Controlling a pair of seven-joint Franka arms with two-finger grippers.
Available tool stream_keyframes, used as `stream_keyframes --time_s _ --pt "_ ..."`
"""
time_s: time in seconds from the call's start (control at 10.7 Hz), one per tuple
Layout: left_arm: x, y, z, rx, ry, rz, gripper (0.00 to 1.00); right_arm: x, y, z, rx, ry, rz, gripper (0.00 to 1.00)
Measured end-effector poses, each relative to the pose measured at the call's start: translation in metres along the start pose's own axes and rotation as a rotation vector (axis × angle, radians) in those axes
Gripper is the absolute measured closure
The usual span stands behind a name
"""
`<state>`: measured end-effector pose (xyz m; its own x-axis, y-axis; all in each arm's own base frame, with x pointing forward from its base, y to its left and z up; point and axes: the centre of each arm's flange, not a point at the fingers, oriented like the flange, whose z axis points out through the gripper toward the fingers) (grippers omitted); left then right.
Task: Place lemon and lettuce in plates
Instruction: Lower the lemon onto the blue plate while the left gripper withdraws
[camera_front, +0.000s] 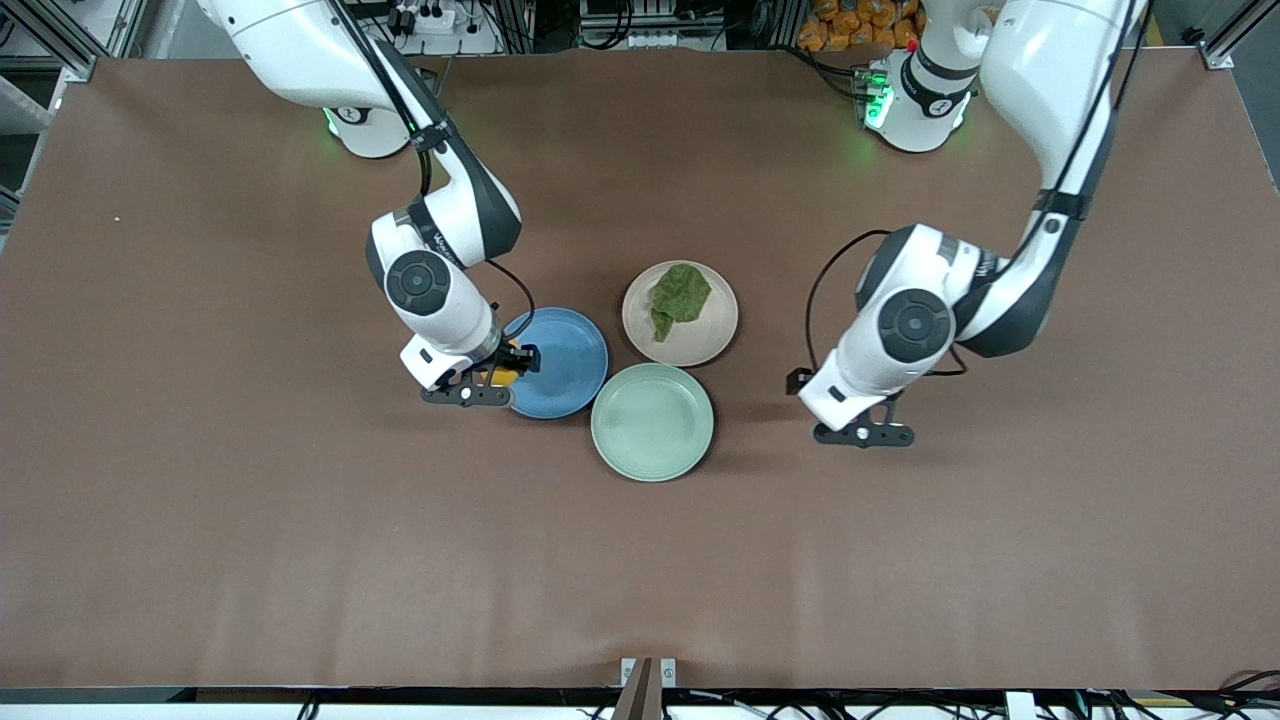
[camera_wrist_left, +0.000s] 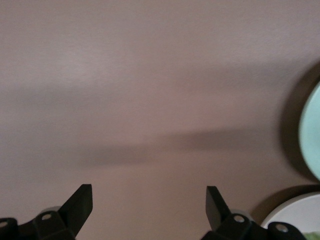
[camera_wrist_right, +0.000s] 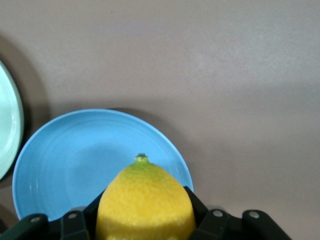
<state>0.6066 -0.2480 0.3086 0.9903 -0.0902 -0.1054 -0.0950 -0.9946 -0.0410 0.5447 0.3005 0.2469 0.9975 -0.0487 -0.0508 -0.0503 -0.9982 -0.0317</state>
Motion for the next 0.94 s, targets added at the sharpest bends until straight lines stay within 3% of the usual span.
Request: stream_keyframes --time_s 0.47,0.94 --pt "-0.010 -0.045 -0.010 0.038 -0.092 0.007 0.00 -0.006 -0.016 0.039 0.007 0.022 -0.026 0.37" --pt "-0.060 -0.083 -0.015 0.071 -0.140 -0.026 0.00 -0.012 -0.028 0.067 0.015 0.042 -0.044 0.37"
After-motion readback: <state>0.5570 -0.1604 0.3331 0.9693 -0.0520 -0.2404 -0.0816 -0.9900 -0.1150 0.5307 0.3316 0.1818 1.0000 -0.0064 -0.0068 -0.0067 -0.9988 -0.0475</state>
